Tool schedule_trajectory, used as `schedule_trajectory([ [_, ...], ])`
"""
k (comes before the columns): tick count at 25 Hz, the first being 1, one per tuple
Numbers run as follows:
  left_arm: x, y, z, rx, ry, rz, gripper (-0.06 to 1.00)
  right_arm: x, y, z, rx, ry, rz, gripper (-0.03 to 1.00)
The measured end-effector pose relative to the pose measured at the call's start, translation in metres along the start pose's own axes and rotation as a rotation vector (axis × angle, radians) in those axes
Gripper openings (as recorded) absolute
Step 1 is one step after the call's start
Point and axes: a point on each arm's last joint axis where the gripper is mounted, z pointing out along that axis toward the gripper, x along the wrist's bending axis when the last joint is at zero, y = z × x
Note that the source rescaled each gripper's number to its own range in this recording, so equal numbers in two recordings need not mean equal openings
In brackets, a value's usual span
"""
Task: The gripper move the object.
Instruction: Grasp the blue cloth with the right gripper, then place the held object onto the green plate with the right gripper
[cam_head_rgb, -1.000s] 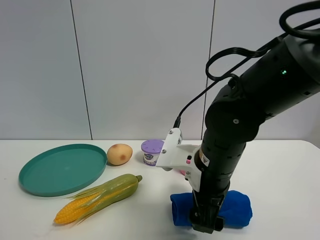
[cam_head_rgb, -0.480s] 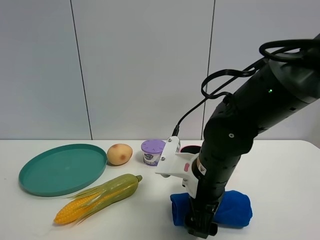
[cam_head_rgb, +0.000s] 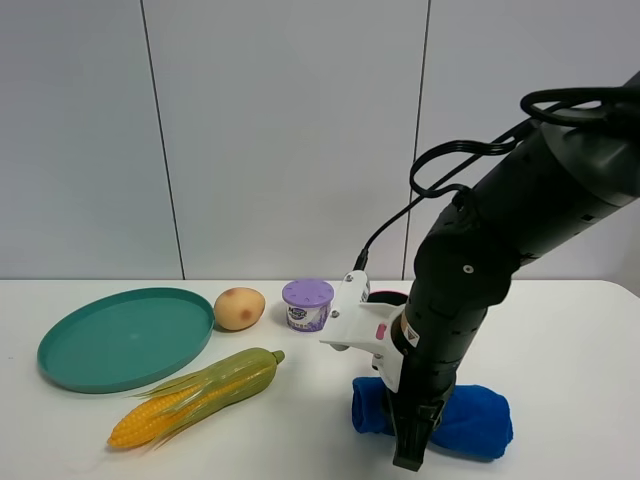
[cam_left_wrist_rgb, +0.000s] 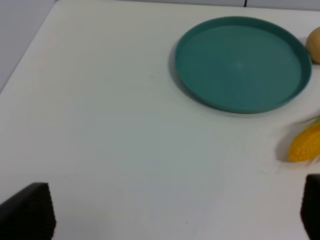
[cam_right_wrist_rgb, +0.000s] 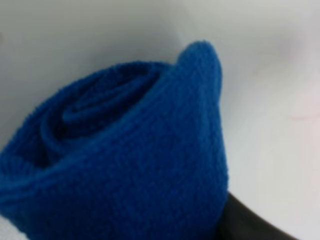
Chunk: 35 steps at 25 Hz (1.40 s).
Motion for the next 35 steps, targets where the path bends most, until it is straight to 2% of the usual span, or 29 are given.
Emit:
schedule_trajectory([
  [4,0.0,0.0,0.0,0.0,-0.001,0.0,1.0,-0.001,0.001,-0.002,-0.008,-0.004,0.036,0.0],
  [8,0.0,0.0,0.0,0.0,0.0,0.0,1.0,-0.007,0.008,-0.023,-0.091,-0.018,0.175,0.0],
  [16,0.0,0.0,0.0,0.0,0.0,0.0,1.0,-0.024,0.02,-0.118,-0.416,-0.031,0.587,0.0],
  [20,0.0,0.0,0.0,0.0,0.0,0.0,1.0,-0.027,0.019,-0.166,-0.586,0.009,0.785,0.0],
  [24,0.0,0.0,0.0,0.0,0.0,0.0,1.0,-0.027,0.02,-0.187,-0.683,0.064,0.914,0.0],
  [28,0.0,0.0,0.0,0.0,0.0,0.0,1.0,-0.028,0.022,-0.19,-0.717,0.087,0.964,0.0],
  [35,0.0,0.0,0.0,0.0,0.0,0.0,1.0,-0.037,0.029,-0.196,-0.792,0.003,0.865,0.0],
])
